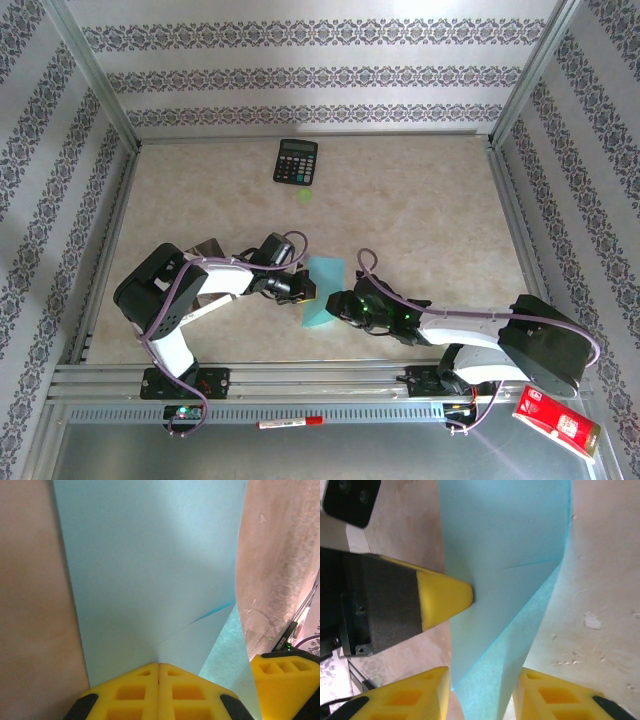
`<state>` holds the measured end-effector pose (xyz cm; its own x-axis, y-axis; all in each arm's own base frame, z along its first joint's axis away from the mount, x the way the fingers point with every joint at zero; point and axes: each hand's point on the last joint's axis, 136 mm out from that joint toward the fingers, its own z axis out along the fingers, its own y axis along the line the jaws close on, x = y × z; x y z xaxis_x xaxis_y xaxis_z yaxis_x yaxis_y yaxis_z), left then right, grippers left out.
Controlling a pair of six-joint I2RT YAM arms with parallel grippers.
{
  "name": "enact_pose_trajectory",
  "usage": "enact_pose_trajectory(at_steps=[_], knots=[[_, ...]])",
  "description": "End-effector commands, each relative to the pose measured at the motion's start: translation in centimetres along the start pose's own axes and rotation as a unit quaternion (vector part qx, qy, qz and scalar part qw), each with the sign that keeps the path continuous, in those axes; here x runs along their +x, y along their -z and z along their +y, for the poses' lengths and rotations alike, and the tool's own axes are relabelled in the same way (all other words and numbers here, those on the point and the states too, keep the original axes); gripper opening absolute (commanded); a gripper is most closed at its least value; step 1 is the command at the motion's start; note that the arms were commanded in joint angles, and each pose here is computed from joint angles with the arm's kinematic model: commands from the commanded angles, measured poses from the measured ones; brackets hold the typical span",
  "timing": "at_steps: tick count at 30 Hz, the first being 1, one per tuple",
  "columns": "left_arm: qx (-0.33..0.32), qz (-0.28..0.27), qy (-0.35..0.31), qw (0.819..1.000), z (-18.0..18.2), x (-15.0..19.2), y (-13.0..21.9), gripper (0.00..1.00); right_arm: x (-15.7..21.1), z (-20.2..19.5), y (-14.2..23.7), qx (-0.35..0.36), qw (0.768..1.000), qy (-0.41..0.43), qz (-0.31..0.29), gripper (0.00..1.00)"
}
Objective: Fold a paper plane with a square sheet of paper (pick it up from the middle)
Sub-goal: Turn over the paper at the center of the table.
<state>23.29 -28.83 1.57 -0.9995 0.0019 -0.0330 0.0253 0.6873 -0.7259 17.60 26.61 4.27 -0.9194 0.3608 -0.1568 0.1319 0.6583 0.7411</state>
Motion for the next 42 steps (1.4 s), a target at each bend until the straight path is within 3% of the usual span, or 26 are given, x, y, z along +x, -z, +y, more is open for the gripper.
enact_pose_trajectory(at_steps=[1,4,10,14,21,26,31,35,39,42], knots=[[-0.069,0.036,0.04,0.996,4.2,2.6,-0.3,0.0,-1.0,-0.5,-0.2,0.007,1.0,-0.015,-0.018,0.33],[-0.07,0.036,0.041,0.996,4.2,2.5,-0.3,0.0,-1.2,-0.7,-0.4,0.013,1.0,-0.018,-0.014,0.26],[-0.067,0.035,0.04,0.996,3.8,2.4,-0.2,0.0,-1.6,-1.3,-0.7,0.028,0.999,-0.035,-0.013,0.04],[-0.054,0.02,0.023,0.998,2.6,1.6,0.3,0.01,-1.8,-0.3,-0.5,0.021,0.998,-0.05,-0.012,0.0],[-0.002,-0.058,-0.073,0.996,-2.4,0.0,4.1,0.37,-1.1,-0.5,0.6,0.035,0.991,-0.127,0.003,0.0],[-0.004,-0.129,-0.207,0.97,-5.4,2.2,6.7,0.51,-1.3,0.0,1.7,0.042,0.986,-0.164,-0.002,0.0],[-0.072,-0.156,-0.371,0.913,-6.6,6.0,6.7,0.58,-1.8,1.3,2.2,0.019,0.979,-0.202,0.002,0.0],[-0.097,-0.168,-0.445,0.874,-7.4,7.1,6.3,0.62,-2.2,2.4,2.6,0.006,0.978,-0.207,0.005,0.0],[-0.097,-0.187,-0.432,0.877,-7.3,6.6,6.3,0.61,-2.3,2.8,2.9,0.02,0.985,-0.172,0.022,0.0],[-0.077,-0.213,-0.367,0.902,-7.2,5.1,7.3,0.58,-2.3,2.3,3.0,0.04,0.991,-0.125,0.038,0.0]])
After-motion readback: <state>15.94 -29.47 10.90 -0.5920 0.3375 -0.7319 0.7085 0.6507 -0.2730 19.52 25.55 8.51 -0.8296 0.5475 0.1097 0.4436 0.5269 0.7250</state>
